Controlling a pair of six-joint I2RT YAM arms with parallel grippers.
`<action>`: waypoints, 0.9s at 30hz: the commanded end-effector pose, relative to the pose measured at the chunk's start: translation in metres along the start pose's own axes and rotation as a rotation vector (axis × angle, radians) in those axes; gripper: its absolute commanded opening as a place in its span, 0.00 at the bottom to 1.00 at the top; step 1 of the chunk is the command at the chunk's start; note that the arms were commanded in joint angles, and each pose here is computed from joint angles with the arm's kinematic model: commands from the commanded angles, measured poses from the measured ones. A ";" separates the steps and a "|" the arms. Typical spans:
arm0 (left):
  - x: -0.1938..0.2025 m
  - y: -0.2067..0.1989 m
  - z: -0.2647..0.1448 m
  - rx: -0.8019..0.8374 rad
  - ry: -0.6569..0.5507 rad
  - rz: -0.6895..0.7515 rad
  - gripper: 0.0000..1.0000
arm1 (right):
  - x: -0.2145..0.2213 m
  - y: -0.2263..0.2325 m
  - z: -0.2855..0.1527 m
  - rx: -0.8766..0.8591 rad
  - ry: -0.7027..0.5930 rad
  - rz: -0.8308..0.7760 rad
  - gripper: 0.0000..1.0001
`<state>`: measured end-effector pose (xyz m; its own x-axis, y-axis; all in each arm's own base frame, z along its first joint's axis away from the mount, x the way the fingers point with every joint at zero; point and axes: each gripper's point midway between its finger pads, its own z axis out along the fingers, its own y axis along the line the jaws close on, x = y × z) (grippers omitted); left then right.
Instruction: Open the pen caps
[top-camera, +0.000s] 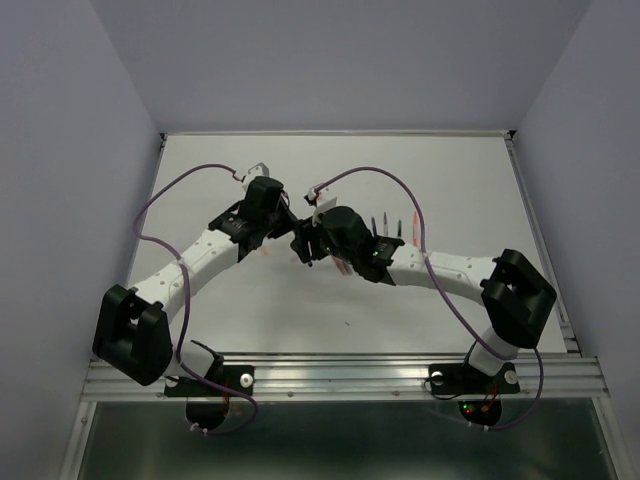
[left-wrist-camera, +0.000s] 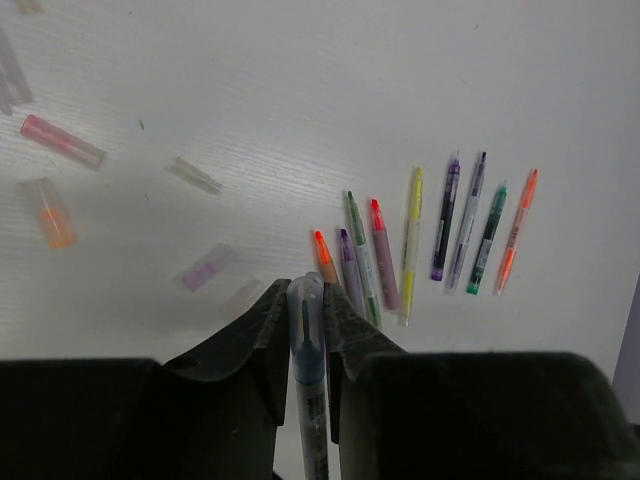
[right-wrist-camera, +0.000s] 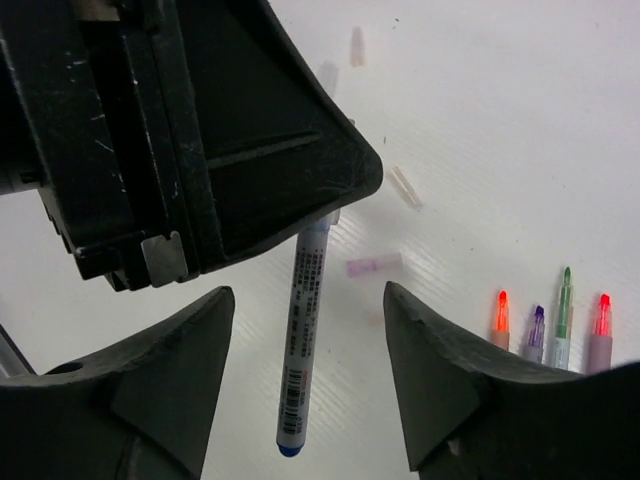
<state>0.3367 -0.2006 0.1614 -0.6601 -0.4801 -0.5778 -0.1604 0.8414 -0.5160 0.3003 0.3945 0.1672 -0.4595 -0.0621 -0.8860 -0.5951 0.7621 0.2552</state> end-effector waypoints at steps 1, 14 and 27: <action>-0.015 -0.015 -0.008 0.039 -0.047 0.011 0.00 | -0.031 0.007 0.002 -0.026 -0.078 -0.018 0.70; -0.031 -0.021 -0.013 0.034 -0.112 -0.023 0.00 | -0.019 0.006 0.010 -0.019 -0.033 -0.024 0.27; -0.147 -0.011 0.003 -0.118 -0.432 -0.233 0.00 | 0.061 0.045 -0.040 -0.260 0.171 0.029 0.01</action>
<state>0.3609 -0.2007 0.1828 -0.6010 -0.5440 -0.5855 -0.2521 0.8242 -0.5070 0.3071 0.3932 0.1706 -0.4394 -0.0262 -0.8979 -0.6263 0.7255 0.2853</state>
